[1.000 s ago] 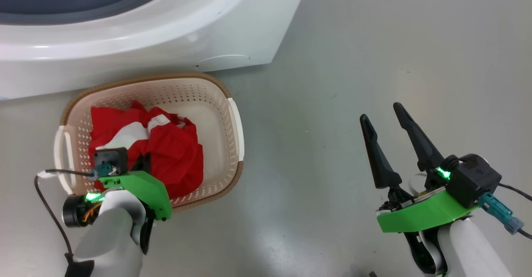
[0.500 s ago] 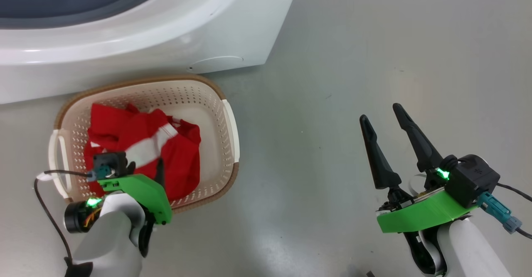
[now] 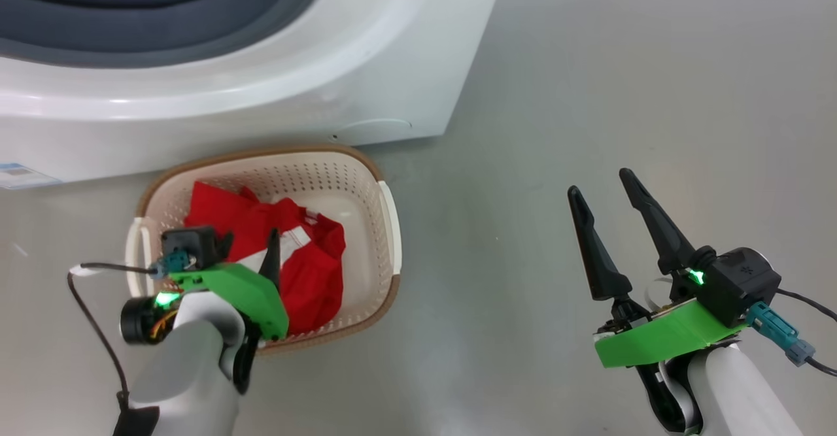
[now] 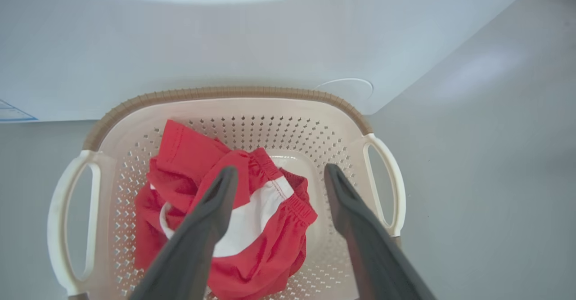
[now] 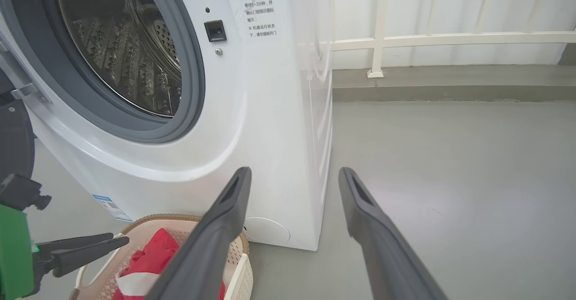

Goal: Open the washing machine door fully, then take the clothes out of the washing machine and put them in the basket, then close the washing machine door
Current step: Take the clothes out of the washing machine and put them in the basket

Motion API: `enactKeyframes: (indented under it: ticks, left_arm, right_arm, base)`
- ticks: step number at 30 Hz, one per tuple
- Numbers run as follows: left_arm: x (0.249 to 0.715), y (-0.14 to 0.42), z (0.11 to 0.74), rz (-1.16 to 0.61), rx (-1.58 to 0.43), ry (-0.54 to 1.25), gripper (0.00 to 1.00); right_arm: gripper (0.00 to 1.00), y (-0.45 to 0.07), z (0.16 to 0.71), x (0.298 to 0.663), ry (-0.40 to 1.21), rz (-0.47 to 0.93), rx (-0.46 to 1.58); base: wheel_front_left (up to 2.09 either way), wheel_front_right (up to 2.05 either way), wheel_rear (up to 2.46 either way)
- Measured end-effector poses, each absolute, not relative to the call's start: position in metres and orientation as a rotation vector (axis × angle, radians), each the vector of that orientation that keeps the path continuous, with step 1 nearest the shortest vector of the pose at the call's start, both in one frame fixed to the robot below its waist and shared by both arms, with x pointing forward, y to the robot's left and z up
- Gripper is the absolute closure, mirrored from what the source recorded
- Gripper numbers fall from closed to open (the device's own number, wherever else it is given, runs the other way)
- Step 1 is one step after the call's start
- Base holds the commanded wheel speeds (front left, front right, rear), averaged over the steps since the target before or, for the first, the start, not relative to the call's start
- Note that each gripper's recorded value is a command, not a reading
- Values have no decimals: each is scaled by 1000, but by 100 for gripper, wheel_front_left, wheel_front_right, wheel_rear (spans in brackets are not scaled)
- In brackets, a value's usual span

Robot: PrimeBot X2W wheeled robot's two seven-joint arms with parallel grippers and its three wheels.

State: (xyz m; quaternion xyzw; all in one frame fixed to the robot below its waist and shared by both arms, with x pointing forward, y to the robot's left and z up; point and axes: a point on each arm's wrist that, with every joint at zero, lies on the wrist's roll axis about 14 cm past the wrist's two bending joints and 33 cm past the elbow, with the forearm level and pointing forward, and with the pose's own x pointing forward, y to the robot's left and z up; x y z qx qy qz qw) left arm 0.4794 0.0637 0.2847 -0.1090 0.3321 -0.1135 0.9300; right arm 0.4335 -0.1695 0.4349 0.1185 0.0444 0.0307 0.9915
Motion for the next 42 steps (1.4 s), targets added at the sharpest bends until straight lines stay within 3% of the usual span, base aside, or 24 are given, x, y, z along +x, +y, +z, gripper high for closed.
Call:
enactKeyframes:
  ticks: [6, 31, 42]
  left_arm:
    - [498, 60, 335, -242, -268, 504, 0]
    - [465, 89, 501, -193, -227, -33, 0]
    - [436, 113, 525, -143, -196, -119, 0]
  right_arm:
    - [0, -166, 450, 434, 51, 76, 227]
    - [0, -154, 484, 411, -23, 115, 219]
    - [0, -165, 497, 402, -60, 86, 198]
  base:
    - [0, 0, 0]
    - [0, 0, 0]
    - [0, 0, 0]
